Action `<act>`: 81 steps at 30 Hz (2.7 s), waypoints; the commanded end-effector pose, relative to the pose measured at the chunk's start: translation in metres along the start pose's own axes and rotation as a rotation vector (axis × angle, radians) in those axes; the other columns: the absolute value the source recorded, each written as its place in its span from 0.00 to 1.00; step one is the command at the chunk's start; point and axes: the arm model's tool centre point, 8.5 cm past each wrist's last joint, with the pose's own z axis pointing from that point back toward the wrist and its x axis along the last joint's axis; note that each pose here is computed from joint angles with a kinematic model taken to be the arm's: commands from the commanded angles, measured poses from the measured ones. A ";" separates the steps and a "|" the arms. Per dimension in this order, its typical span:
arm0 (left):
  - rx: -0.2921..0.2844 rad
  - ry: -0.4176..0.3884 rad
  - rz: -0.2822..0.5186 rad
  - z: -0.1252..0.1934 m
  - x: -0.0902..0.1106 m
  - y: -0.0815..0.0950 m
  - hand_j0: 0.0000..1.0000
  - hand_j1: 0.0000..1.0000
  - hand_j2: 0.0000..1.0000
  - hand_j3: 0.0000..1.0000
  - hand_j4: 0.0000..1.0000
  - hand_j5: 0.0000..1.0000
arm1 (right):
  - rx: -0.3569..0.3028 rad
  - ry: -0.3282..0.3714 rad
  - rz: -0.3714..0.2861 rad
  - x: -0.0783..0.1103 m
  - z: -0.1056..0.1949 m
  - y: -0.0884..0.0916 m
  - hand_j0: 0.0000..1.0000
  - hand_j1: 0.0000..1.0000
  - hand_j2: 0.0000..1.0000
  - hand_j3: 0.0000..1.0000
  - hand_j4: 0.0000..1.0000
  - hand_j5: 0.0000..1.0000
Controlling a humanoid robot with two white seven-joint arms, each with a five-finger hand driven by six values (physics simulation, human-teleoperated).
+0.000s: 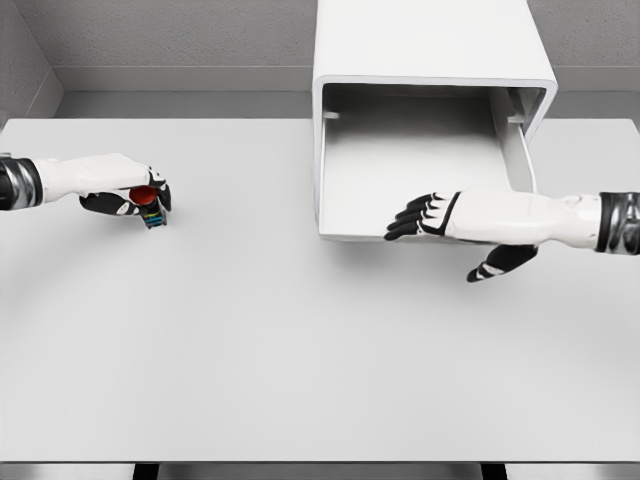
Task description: Slide open multi-storey tabletop storage cabinets and put open load switch and slide close multi-storey tabletop storage cabinets
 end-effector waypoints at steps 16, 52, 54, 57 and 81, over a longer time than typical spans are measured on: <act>0.043 -0.066 -0.042 -0.003 0.022 0.025 0.48 0.48 0.48 0.48 0.48 0.48 | -0.059 0.043 0.013 0.000 0.022 -0.013 1.00 1.00 1.00 1.00 1.00 1.00; 0.126 -0.268 -0.123 0.016 0.089 0.064 0.46 0.46 0.46 0.46 0.46 0.46 | -0.066 0.089 0.030 -0.001 0.042 -0.018 1.00 1.00 1.00 1.00 1.00 1.00; 0.133 -0.277 -0.126 0.020 0.093 0.067 0.46 0.46 0.46 0.46 0.46 0.46 | -0.066 0.084 0.029 -0.001 0.040 -0.018 1.00 1.00 1.00 1.00 1.00 1.00; 0.138 -0.295 -0.132 0.028 0.100 0.069 0.46 0.46 0.46 0.46 0.46 0.46 | -0.067 0.079 0.029 0.000 0.039 -0.018 1.00 1.00 1.00 1.00 1.00 1.00; 0.212 -0.412 -0.173 0.039 0.140 0.107 0.46 0.46 0.46 0.46 0.46 0.46 | -0.055 0.091 0.019 -0.001 0.043 -0.013 1.00 1.00 1.00 1.00 1.00 1.00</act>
